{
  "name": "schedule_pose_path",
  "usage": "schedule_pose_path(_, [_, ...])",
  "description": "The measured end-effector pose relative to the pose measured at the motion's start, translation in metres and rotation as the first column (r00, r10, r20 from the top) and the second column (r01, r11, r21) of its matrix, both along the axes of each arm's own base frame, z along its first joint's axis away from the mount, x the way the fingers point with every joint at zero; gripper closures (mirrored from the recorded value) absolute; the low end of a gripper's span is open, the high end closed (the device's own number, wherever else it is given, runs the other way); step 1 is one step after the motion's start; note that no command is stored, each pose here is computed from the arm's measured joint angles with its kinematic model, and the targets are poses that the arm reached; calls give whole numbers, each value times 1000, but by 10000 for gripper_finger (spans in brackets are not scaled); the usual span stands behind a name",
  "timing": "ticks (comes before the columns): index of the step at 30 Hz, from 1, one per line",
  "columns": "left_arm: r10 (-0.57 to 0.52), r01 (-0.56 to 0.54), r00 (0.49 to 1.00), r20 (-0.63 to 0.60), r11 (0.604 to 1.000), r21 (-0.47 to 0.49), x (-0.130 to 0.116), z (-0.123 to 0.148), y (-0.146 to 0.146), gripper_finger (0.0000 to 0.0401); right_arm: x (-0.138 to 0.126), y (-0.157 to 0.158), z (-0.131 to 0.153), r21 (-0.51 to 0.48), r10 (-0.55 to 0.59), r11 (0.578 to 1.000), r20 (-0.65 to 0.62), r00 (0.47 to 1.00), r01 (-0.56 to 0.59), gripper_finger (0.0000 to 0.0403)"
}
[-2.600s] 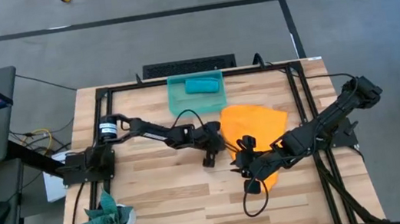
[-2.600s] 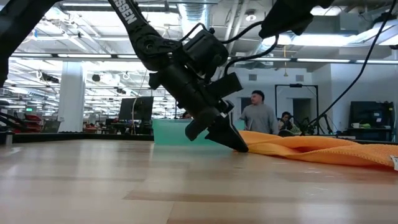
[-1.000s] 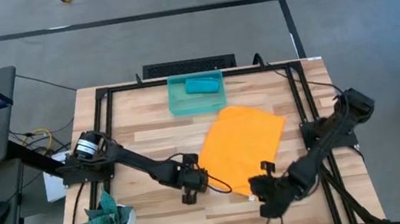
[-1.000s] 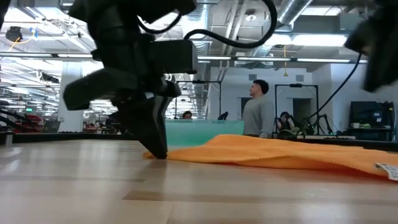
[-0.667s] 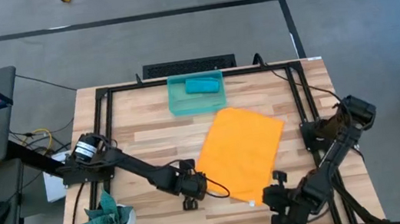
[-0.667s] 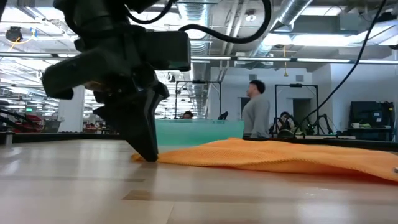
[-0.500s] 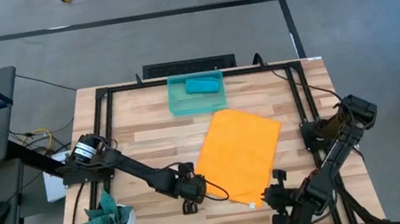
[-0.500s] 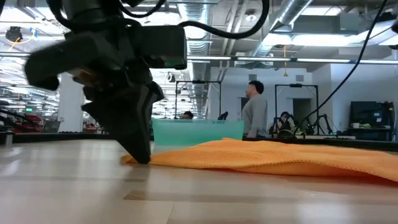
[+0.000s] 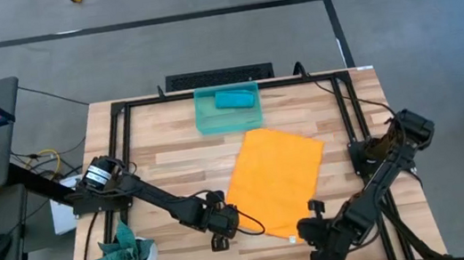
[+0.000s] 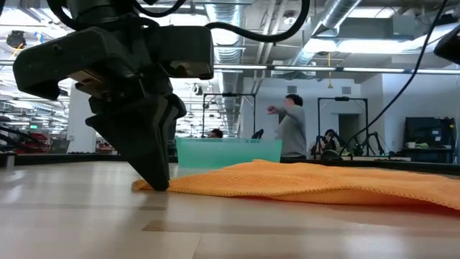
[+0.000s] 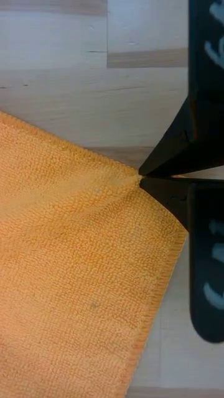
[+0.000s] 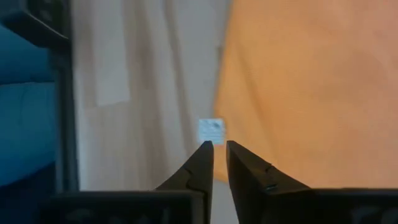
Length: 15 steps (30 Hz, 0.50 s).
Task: Roll microfiber towels into tight, uniform cylinder then place into a basket
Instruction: Roll the yellow microfiber cloth
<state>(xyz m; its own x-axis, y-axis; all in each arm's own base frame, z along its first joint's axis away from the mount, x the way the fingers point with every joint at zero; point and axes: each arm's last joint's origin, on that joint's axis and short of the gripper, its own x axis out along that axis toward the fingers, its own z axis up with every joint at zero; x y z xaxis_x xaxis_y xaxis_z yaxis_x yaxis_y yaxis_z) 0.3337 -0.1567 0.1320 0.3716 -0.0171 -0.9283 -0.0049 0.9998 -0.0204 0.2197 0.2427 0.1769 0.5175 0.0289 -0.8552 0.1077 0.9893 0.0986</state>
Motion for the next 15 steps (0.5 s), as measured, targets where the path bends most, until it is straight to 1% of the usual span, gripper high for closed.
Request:
schedule_pose_path(4, [1,-1,1000,0,1000,0,0,0,1,401,2,6,2,14,57,998,44,997,-58,309])
schedule_pose_path(11, [2,-2,1000,0,1000,1,0,0,1,401,2,5,2,4,53,999,49,997,-53,244])
schedule_pose_path(15, [1,-1,1000,2,1000,6,0,0,0,401,2,2,-2,8,27,1000,39,999,-28,206])
